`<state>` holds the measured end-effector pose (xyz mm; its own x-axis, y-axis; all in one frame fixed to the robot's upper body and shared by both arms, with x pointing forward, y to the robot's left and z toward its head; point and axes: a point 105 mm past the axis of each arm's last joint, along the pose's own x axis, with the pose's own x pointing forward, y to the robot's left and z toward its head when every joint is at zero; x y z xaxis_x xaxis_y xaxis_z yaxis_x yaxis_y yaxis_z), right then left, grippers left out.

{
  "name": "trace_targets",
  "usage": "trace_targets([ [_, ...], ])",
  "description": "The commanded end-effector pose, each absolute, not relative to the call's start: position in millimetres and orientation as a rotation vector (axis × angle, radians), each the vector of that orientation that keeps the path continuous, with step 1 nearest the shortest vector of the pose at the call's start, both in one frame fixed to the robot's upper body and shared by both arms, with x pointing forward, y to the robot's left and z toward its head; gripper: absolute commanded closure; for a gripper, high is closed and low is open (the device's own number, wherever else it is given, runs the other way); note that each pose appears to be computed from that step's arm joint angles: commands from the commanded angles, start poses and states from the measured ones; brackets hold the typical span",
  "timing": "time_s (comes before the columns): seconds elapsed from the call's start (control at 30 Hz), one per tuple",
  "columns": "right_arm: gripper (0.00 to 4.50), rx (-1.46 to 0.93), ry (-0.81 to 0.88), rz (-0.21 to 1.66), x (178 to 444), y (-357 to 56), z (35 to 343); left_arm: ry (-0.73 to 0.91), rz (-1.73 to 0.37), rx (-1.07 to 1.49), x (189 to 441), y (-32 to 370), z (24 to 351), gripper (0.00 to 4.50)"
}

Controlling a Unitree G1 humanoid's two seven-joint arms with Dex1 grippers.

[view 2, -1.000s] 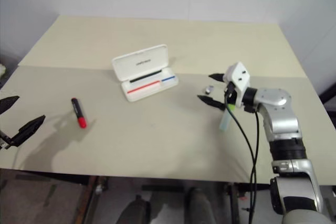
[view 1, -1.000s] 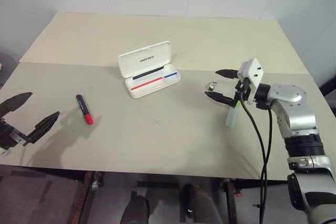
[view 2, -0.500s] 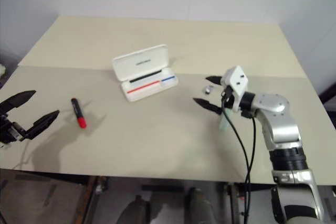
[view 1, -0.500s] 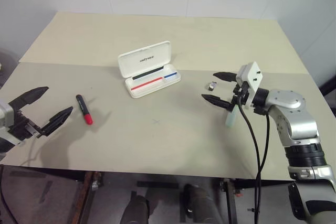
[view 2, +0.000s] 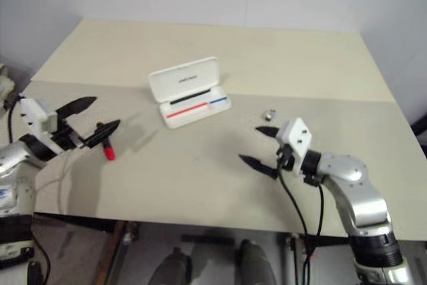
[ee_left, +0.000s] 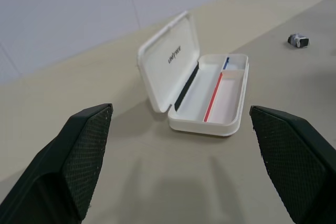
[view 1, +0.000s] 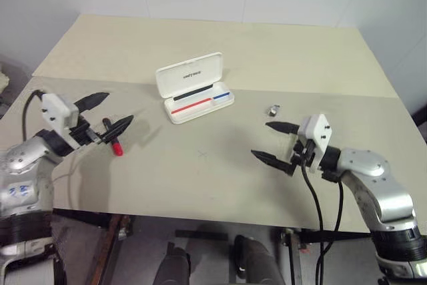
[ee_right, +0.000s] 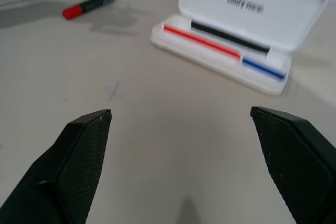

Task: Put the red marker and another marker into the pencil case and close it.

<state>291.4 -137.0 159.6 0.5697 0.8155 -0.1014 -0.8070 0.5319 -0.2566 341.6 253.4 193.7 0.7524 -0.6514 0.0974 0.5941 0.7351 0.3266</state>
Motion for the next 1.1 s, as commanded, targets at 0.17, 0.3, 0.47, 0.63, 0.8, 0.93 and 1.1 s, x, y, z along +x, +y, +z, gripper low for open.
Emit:
trace_targets([
  [0.17,0.0,-0.283,-0.119,0.931,280.1,-134.7,174.1,-0.21,-0.811,0.314,383.9,219.2,198.2,0.03],
  [0.3,0.0,-0.293,-0.122,0.912,282.2,-136.3,173.6,-0.187,-0.868,0.303,400.1,201.0,196.7,0.03],
  [0.47,0.0,-0.317,-0.131,0.873,284.7,-142.0,174.5,-0.107,-0.987,0.294,403.3,181.0,183.7,0.03],
  [0.63,0.0,-0.321,-0.126,0.859,283.9,-145.7,173.1,-0.037,-1.06,0.304,400.5,169.9,167.7,0.03],
  [0.8,0.0,-0.327,-0.124,0.857,283.3,-147.2,172.1,0.031,-1.066,0.347,404.6,160.8,154.7,0.03],
  [0.93,0.0,-0.332,-0.118,0.857,282.7,-148.1,171.1,0.092,-1.068,0.359,406.2,157.4,144.9,0.03],
  [1.1,0.0,-0.335,-0.11,0.857,282.2,-148.9,169.7,0.173,-1.018,0.379,410.8,161.3,133.1,0.03],
])
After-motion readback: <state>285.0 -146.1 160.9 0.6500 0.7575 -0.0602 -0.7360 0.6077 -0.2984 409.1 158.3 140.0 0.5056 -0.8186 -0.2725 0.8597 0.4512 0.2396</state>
